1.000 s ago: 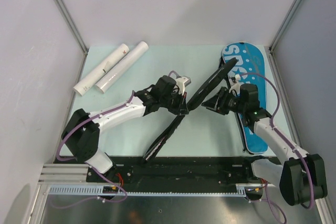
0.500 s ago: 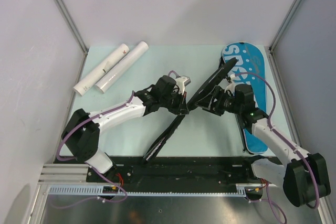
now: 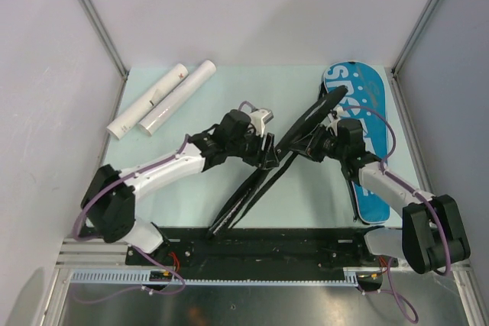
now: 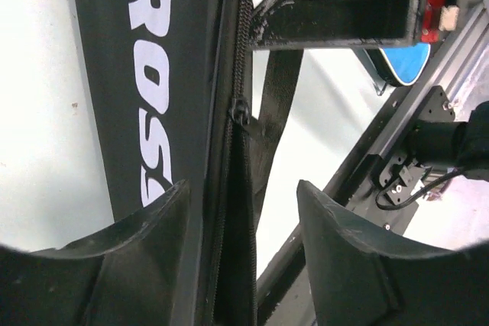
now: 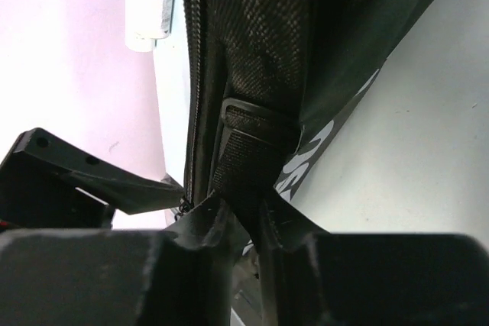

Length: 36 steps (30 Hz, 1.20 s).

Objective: Pack up the badminton gear
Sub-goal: Zip the racket bag at the center of the board.

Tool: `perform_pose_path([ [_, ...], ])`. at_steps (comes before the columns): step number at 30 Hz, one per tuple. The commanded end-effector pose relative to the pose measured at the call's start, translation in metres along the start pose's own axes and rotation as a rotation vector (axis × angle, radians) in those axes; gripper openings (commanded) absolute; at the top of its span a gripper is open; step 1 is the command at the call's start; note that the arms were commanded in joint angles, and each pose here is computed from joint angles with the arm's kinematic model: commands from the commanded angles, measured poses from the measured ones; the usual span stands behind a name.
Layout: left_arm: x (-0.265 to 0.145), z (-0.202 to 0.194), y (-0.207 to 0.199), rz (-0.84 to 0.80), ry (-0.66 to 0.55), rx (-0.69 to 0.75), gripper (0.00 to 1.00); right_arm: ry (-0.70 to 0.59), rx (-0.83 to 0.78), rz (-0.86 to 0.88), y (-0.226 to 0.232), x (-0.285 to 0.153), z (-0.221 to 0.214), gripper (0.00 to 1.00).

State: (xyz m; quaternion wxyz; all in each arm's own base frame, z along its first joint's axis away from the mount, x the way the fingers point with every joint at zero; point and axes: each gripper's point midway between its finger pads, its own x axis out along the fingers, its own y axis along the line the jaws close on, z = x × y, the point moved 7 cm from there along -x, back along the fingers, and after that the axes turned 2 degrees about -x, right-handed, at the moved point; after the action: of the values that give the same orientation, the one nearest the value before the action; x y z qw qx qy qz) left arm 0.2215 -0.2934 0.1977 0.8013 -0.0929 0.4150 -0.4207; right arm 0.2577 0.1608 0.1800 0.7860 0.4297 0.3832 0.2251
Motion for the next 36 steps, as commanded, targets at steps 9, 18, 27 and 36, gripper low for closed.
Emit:
perform_pose_path([
  [9, -0.077, -0.043, 0.009, 0.056, -0.141, -0.003, 0.6, -0.051, -0.099, 0.195, 0.028, 0.005, 0.027, 0.0],
  [18, -0.078, -0.094, 0.024, 0.08, -0.024, -0.1, 0.75, -0.017, -0.093, 0.198, 0.023, 0.01, 0.026, 0.0],
  [27, -0.042, -0.095, 0.036, 0.132, 0.104, -0.172, 0.46, 0.056, -0.134, 0.195, 0.027, 0.024, 0.012, 0.07],
  [36, -0.035, -0.081, 0.035, 0.132, 0.076, -0.176, 0.0, 0.139, -0.296, -0.05, 0.011, 0.008, -0.005, 0.71],
])
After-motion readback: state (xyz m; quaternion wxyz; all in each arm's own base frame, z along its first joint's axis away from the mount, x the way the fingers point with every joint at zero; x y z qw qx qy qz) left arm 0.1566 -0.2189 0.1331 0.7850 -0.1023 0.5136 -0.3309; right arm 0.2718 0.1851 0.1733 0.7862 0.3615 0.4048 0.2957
